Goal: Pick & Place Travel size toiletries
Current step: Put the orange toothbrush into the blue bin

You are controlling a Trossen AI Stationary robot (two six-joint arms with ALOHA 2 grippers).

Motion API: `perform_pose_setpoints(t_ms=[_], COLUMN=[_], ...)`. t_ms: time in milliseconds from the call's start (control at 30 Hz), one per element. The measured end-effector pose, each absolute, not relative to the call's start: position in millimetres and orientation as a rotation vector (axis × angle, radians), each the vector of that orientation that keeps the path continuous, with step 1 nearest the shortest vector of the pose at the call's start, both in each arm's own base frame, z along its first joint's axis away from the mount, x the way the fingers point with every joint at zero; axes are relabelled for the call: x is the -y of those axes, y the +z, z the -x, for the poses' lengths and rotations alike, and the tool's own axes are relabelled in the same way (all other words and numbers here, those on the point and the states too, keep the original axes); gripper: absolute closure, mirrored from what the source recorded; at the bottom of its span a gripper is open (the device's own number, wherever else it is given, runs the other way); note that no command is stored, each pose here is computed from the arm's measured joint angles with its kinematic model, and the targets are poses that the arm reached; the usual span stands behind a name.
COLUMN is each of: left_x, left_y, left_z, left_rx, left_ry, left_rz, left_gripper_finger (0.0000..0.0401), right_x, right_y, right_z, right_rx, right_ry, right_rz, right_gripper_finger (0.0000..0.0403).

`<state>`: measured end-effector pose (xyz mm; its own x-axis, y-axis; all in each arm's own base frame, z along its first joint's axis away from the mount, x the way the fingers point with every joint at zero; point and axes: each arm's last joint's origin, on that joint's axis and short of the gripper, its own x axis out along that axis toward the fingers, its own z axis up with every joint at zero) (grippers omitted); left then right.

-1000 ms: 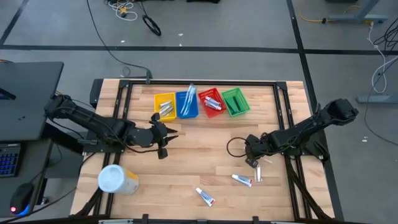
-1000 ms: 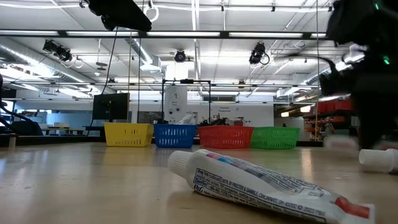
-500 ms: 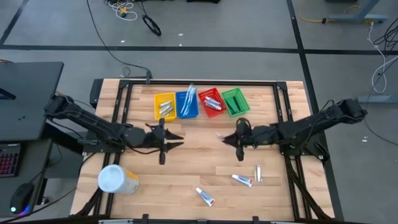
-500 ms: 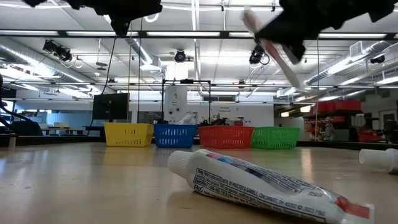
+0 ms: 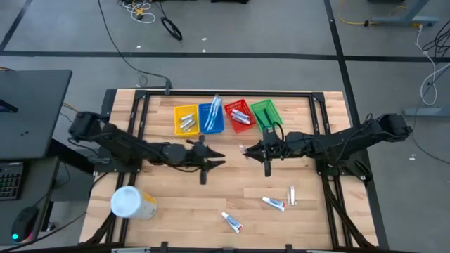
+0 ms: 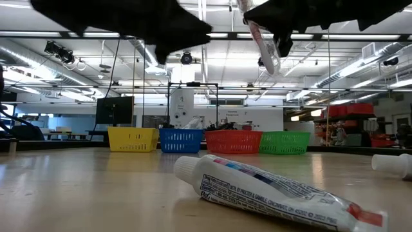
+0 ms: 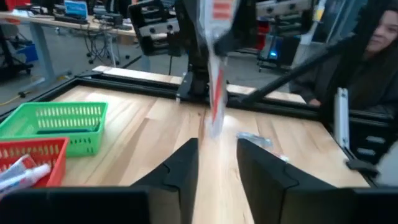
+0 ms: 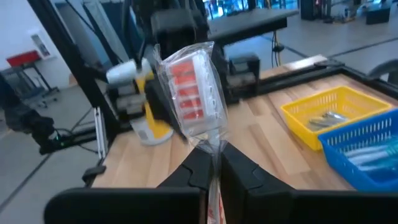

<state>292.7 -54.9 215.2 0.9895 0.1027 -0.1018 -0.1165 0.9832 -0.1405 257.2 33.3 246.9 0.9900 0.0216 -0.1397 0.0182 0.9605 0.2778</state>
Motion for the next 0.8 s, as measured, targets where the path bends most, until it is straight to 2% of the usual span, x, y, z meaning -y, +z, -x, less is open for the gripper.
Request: perform_pose_setpoints(t_ms=[200, 467, 633, 800], left_x=[51.3, 43.7, 37.1, 31.3], left_y=[218.5, 224.6, 227.6, 229.3], left_z=[-338.5, -366.8, -375.0, -377.3], left_rx=[-0.082, -0.070, -0.063, -0.057], left_ry=[0.090, 0.082, 0.082, 0.096], left_rz=[0.159, 0.161, 0.147, 0.138], left_gripper_finger=[0.0223, 0.0156, 0.0152, 0.0189], right_x=[-28.8, -27.1, -26.9, -26.3], right_y=[247.9, 248.4, 252.4, 256.4], right_z=[-258.5, -258.8, -259.2, -259.5], right_rx=[-0.124, -0.118, -0.076, -0.035], right_ry=[-0.013, -0.017, -0.017, -0.016], right_rz=[-0.271, -0.237, -0.202, -0.188], right_gripper_finger=[0.0383, 0.0383, 0.0383, 0.0383])
